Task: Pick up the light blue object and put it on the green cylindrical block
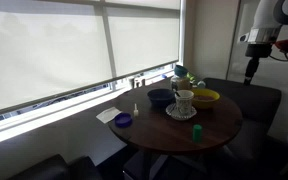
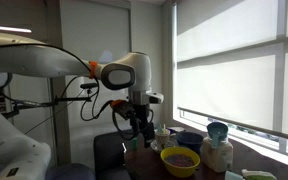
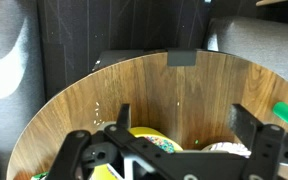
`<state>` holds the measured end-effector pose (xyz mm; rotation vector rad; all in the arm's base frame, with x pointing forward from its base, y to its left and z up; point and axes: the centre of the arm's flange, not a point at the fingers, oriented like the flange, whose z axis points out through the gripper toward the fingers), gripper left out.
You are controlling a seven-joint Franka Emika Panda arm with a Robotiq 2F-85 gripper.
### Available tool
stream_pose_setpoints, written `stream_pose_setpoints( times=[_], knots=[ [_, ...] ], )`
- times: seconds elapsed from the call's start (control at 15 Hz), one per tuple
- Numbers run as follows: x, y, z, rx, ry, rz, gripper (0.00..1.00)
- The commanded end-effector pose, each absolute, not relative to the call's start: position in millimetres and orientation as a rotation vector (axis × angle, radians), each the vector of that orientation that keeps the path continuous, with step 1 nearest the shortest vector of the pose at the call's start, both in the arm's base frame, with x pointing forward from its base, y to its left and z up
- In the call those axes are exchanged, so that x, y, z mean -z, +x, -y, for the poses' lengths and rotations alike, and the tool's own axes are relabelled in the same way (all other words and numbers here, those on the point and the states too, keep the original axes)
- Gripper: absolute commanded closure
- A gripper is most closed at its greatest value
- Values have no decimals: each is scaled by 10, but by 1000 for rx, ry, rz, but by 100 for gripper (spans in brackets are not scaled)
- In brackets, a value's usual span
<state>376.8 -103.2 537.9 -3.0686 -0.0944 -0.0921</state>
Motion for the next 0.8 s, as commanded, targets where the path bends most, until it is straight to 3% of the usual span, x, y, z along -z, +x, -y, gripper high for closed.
stream_pose_setpoints(
  times=[0.0,0.27,0.53,0.73],
  knots=[
    [-5379,3768,1032,92,-3069,94,0],
    [-5401,3872,1143,231,-3093,41,0],
    [-5632,4378,1784,616,-3178,215,0],
    [-5724,4775,2267,674,-3118,397,0]
  ],
)
